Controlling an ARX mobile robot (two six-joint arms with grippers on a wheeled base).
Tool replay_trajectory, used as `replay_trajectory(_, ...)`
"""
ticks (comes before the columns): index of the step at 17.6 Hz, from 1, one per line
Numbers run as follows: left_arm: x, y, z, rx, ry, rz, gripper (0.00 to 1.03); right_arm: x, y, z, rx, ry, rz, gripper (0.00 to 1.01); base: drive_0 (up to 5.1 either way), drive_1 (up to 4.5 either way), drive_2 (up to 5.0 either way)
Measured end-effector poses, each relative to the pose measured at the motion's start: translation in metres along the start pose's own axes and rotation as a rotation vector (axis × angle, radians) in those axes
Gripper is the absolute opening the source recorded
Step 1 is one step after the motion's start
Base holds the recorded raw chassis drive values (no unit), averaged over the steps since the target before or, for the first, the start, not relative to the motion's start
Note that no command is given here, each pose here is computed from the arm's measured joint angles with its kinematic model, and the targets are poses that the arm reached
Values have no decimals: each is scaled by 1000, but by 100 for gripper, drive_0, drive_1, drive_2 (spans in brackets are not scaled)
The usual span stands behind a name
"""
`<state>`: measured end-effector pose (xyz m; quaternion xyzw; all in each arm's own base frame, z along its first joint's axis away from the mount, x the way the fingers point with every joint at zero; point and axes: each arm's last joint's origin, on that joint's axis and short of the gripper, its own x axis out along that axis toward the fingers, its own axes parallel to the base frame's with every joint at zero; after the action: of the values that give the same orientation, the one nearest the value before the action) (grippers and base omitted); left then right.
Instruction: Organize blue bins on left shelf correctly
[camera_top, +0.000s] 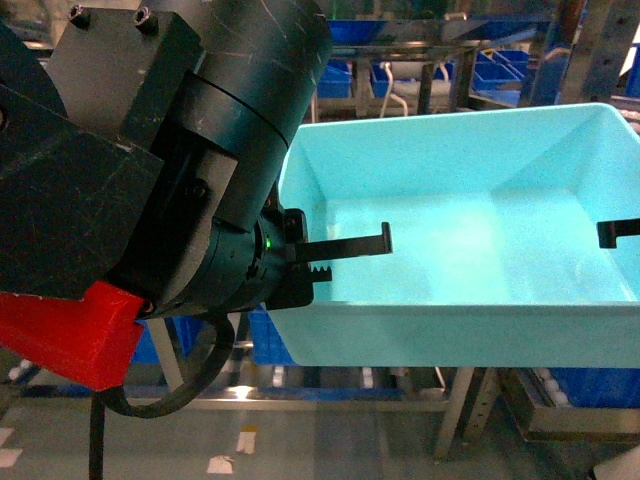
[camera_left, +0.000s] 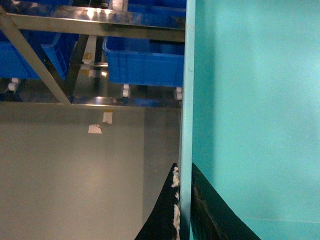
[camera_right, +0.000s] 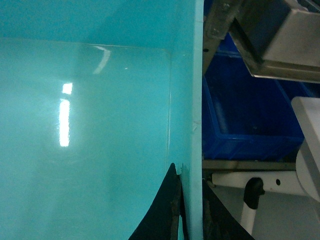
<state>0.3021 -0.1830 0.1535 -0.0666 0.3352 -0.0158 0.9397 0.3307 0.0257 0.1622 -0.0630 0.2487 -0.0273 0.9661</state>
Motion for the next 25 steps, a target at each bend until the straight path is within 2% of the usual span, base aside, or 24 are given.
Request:
replay_trajectory(3, 1, 4, 1, -3, 4, 14, 2, -1, 4, 0, -6, -3, 11, 2, -15, 173, -203)
replay_trajectory(8, 0, 1, 0, 1, 2, 5, 2, 0, 2, 0, -3, -1, 2, 2, -14, 399, -427)
replay_trajectory(14, 0, 0, 0, 1, -1, 1, 2, 0, 0, 0, -1, 0, 1, 2, -434, 429, 45)
replay_trajectory(15, 1, 3, 1, -3, 4, 8, 2, 0, 3, 0, -5, 0, 9, 2, -431, 431, 61)
replay_trajectory(18, 0, 2, 1, -1, 2, 9, 2, 0, 4, 0, -6, 1, 7, 2, -22, -22, -22)
replay_trajectory(25, -1, 0, 1, 0, -4, 1, 2, -1, 1, 1, -2, -4, 0, 2, -3, 337, -342)
